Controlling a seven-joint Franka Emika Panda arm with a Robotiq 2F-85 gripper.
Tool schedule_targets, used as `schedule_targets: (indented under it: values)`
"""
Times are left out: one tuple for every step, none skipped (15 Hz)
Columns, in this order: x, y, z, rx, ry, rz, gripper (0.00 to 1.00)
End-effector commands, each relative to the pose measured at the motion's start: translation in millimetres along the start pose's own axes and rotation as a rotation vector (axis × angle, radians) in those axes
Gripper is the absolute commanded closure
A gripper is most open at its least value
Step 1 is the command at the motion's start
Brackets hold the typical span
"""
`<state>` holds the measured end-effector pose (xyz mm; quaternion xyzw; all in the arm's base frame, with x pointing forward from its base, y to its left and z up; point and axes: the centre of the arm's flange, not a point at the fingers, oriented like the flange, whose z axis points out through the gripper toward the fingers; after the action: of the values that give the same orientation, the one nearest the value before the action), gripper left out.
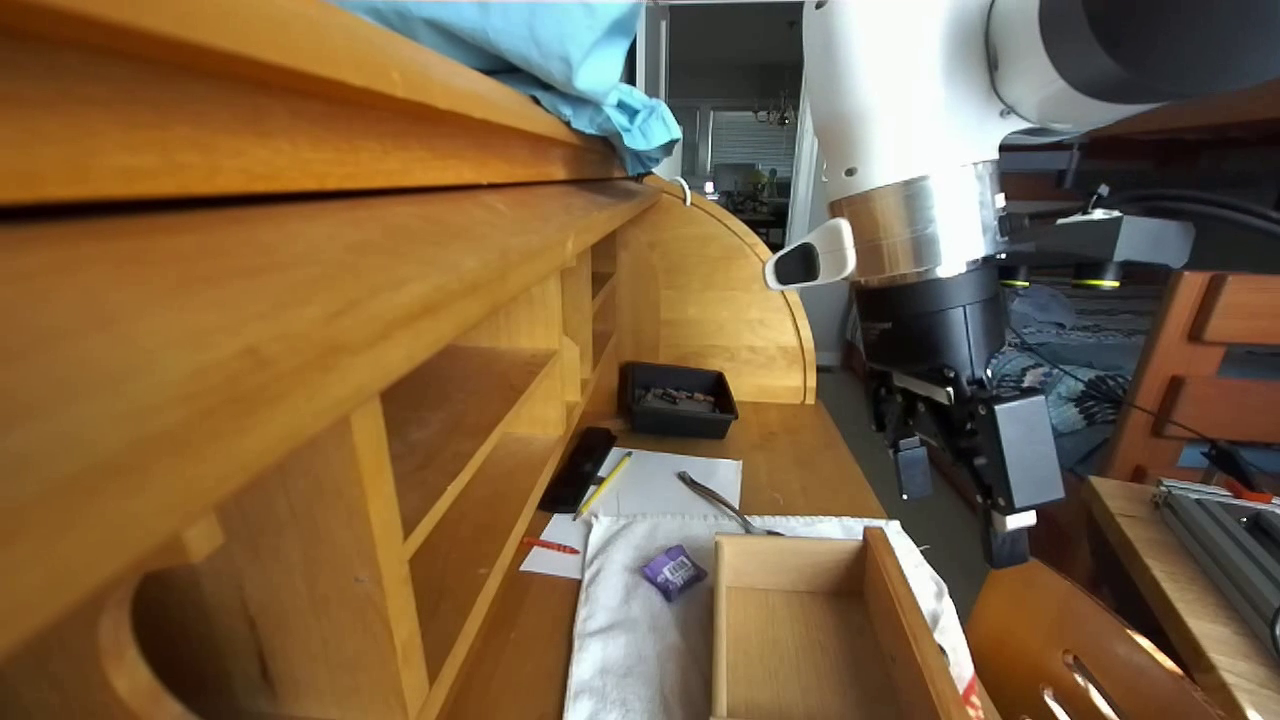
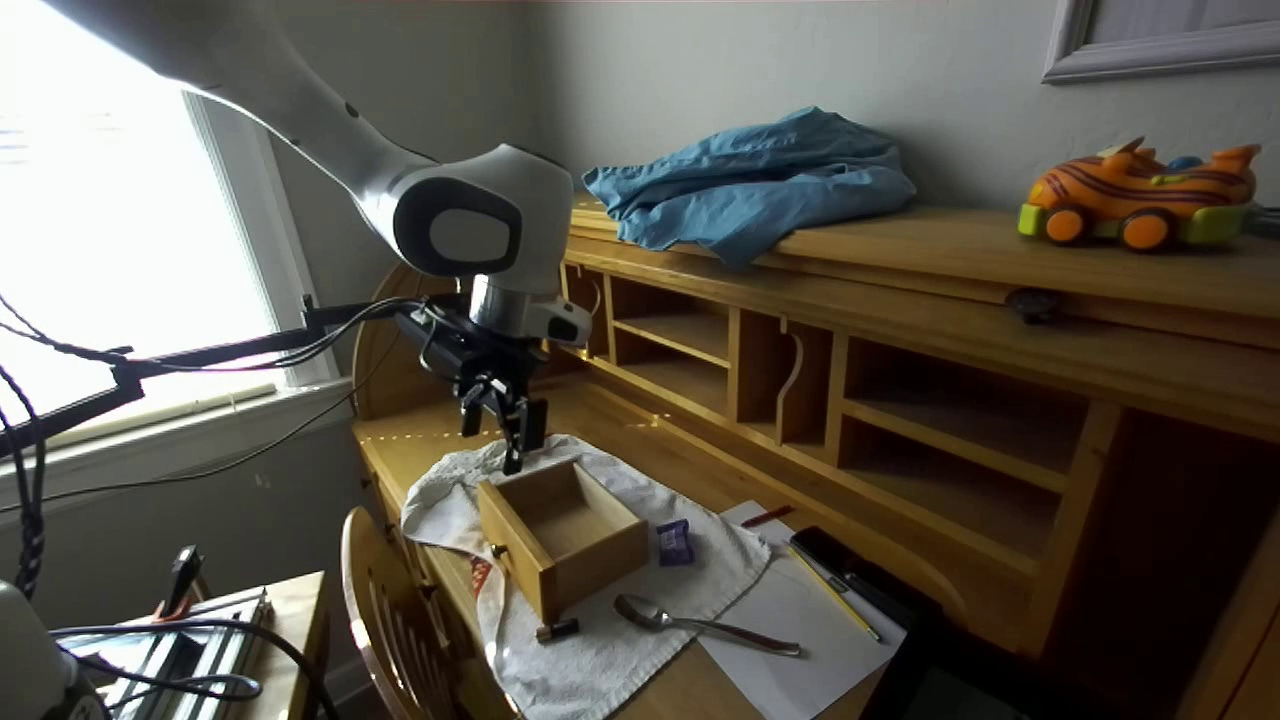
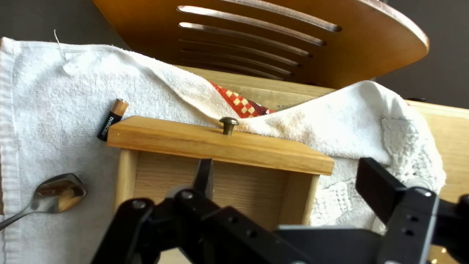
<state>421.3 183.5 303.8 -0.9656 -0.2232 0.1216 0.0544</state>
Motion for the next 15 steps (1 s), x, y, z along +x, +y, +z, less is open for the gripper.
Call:
schedule_targets:
  values:
    - [0.0,-2.2,10.5,-0.02,-0.045,0.032,0.0]
    - [0.9,-4.5,18.5,-0.023,-0.062,0.047,0.0]
    - [1.9,-6.2,25.2,-0.024,-0.074,0.065,0.0]
    - [3.1,-8.3,32.5,-0.021,-0.084,0.078,0.0]
    - [3.2,-10.2,37.4,-0.02,-0.093,0.093,0.0]
    - [3.5,-12.6,41.9,-0.017,-0.099,0.102,0.0]
    - [3.8,-14.5,45.5,-0.016,-0.11,0.111,0.0]
    - [4.3,-16.7,50.3,-0.025,-0.12,0.117,0.0]
    - [4.4,-18.0,54.3,-0.028,-0.126,0.122,0.0]
    - [4.1,-19.0,57.6,-0.032,-0.131,0.125,0.0]
    - [4.1,-20.2,61.6,-0.046,-0.134,0.129,0.0]
    - [3.9,-21.2,64.1,-0.058,-0.138,0.128,0.0]
    - [3.5,-22.8,67.8,-0.081,-0.142,0.132,0.0]
    - [3.0,-23.7,71.0,-0.1,-0.146,0.133,0.0]
    - [2.4,-25.0,74.0,-0.118,-0.145,0.135,0.0]
